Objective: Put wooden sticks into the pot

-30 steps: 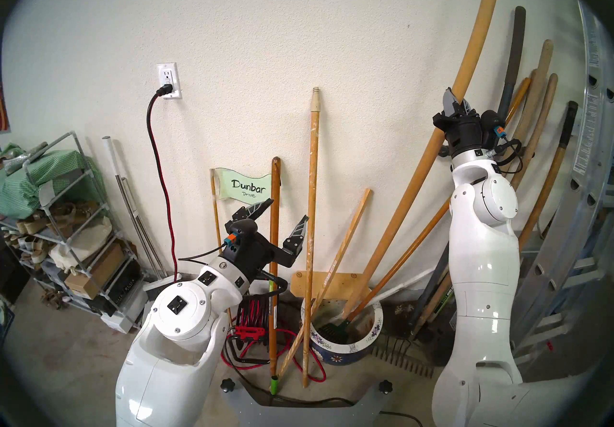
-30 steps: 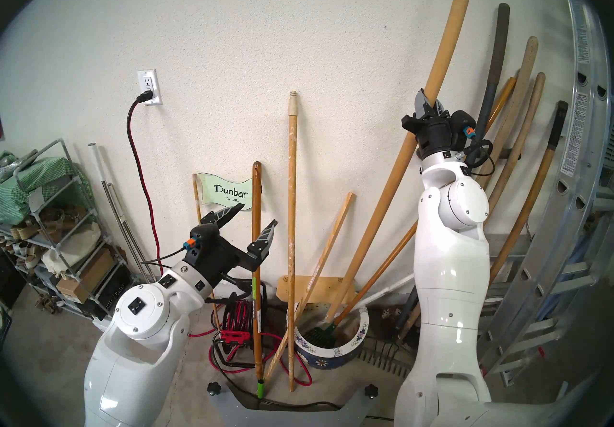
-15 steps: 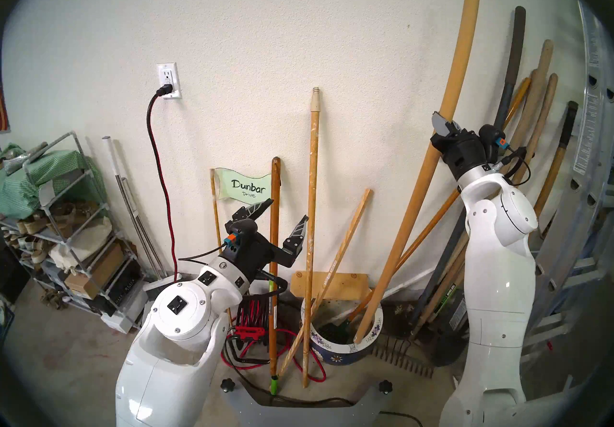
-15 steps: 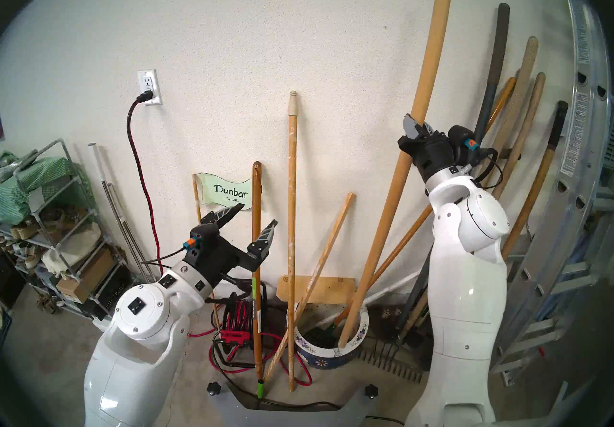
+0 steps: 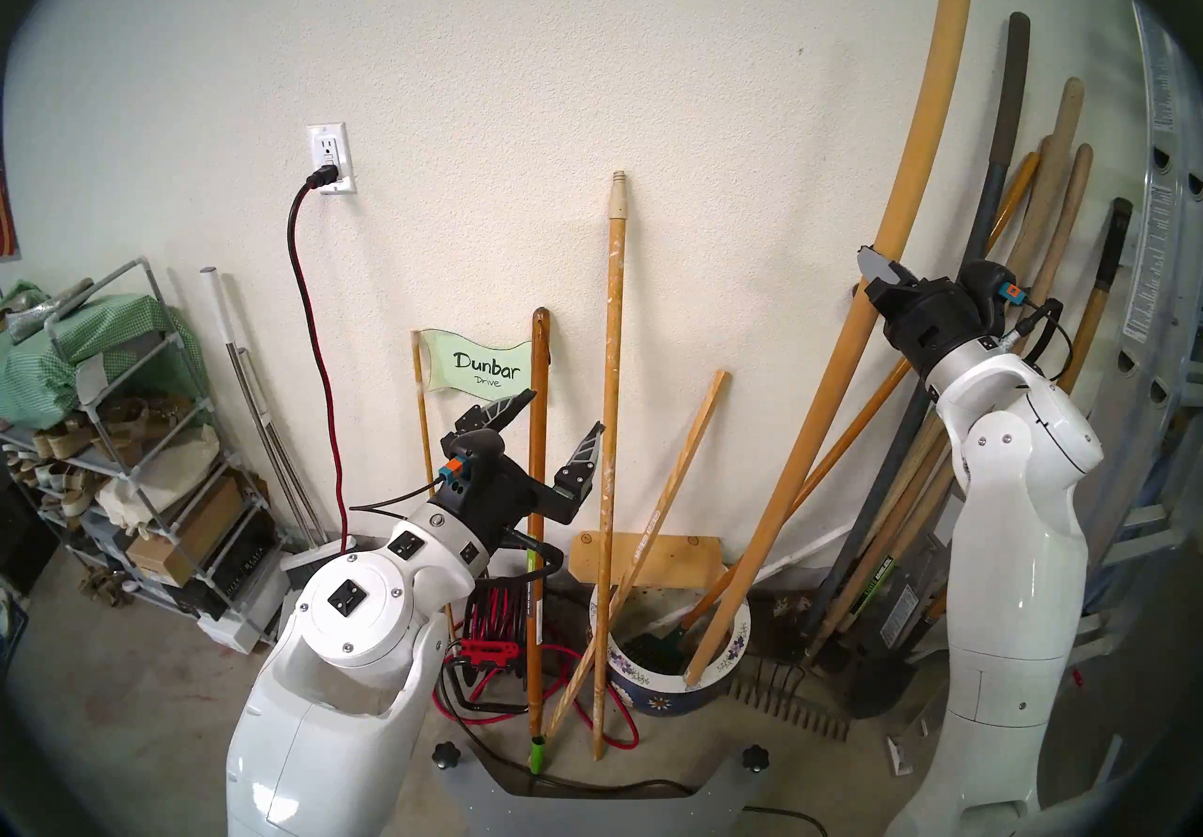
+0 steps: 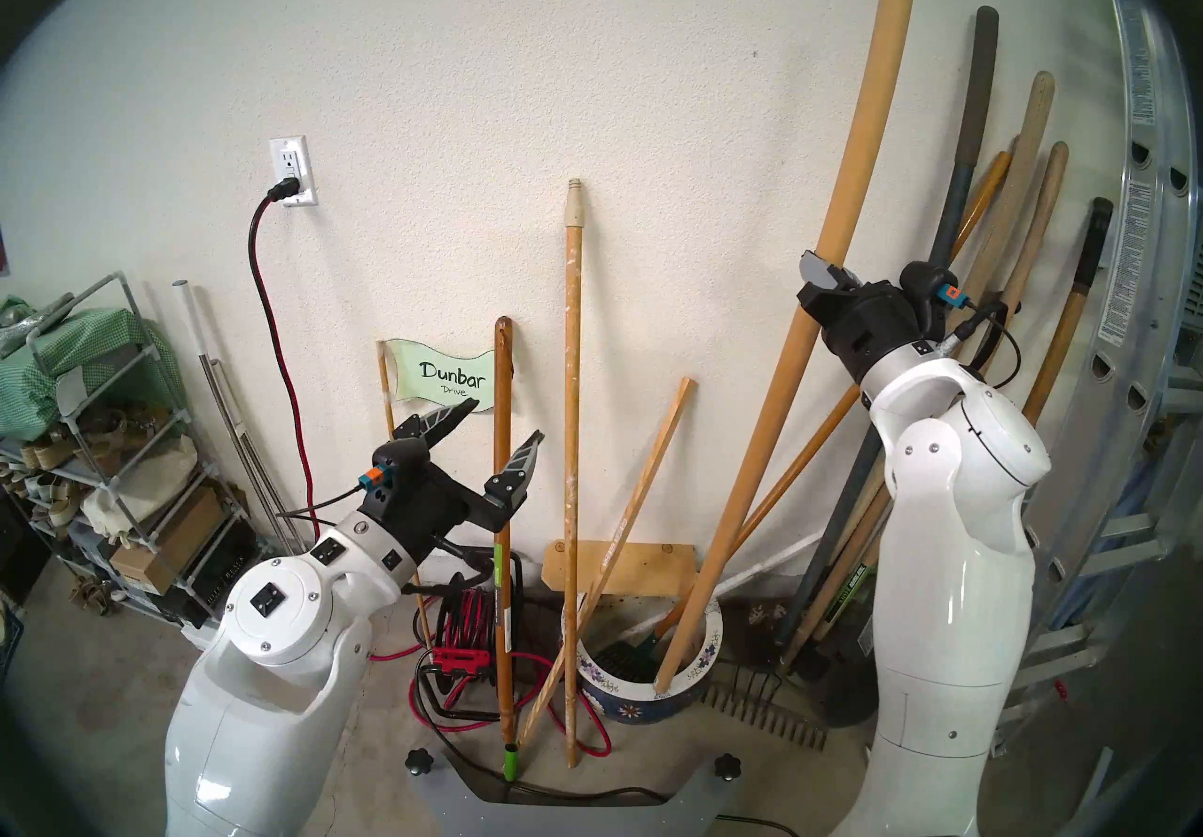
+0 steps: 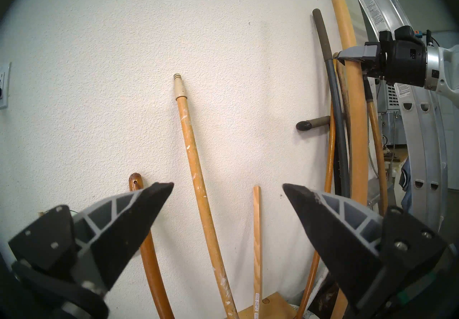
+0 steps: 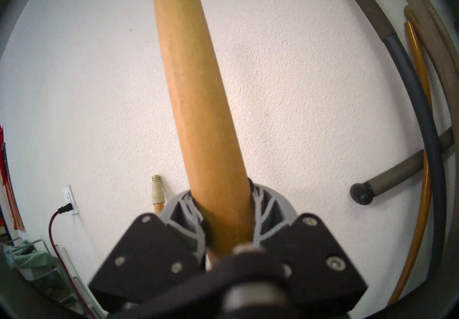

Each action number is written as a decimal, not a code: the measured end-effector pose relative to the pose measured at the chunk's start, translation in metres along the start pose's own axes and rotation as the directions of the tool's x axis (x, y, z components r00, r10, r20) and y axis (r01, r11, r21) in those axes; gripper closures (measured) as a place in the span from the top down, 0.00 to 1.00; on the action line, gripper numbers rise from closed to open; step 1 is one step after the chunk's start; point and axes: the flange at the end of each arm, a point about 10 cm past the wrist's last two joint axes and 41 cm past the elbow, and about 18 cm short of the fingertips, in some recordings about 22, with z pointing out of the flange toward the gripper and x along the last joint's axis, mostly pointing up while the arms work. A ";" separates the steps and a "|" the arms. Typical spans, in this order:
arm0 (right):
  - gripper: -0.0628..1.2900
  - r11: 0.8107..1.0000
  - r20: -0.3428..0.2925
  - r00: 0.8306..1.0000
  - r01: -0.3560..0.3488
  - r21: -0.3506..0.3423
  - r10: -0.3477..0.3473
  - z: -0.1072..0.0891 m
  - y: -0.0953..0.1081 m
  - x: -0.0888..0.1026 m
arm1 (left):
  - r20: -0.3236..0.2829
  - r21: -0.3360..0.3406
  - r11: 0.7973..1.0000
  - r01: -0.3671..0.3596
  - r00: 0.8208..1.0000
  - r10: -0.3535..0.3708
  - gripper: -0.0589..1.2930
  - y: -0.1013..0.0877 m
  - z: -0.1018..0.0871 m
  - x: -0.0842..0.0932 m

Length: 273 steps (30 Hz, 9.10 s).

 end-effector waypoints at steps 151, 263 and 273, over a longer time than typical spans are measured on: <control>0.20 0.911 0.444 0.858 0.369 -0.184 -0.258 0.142 0.088 -0.228 | 0.000 0.000 1.000 0.000 1.000 0.000 0.98 0.000 0.000 0.000; 0.93 0.956 0.109 0.953 0.268 0.122 -0.281 0.034 0.026 -0.149 | 0.000 0.000 1.000 0.000 1.000 0.000 0.98 0.000 0.000 0.000; 0.93 0.969 0.147 0.962 0.214 0.125 -0.231 0.009 0.019 -0.128 | 0.000 0.000 1.000 0.000 1.000 0.000 0.98 0.000 0.000 0.000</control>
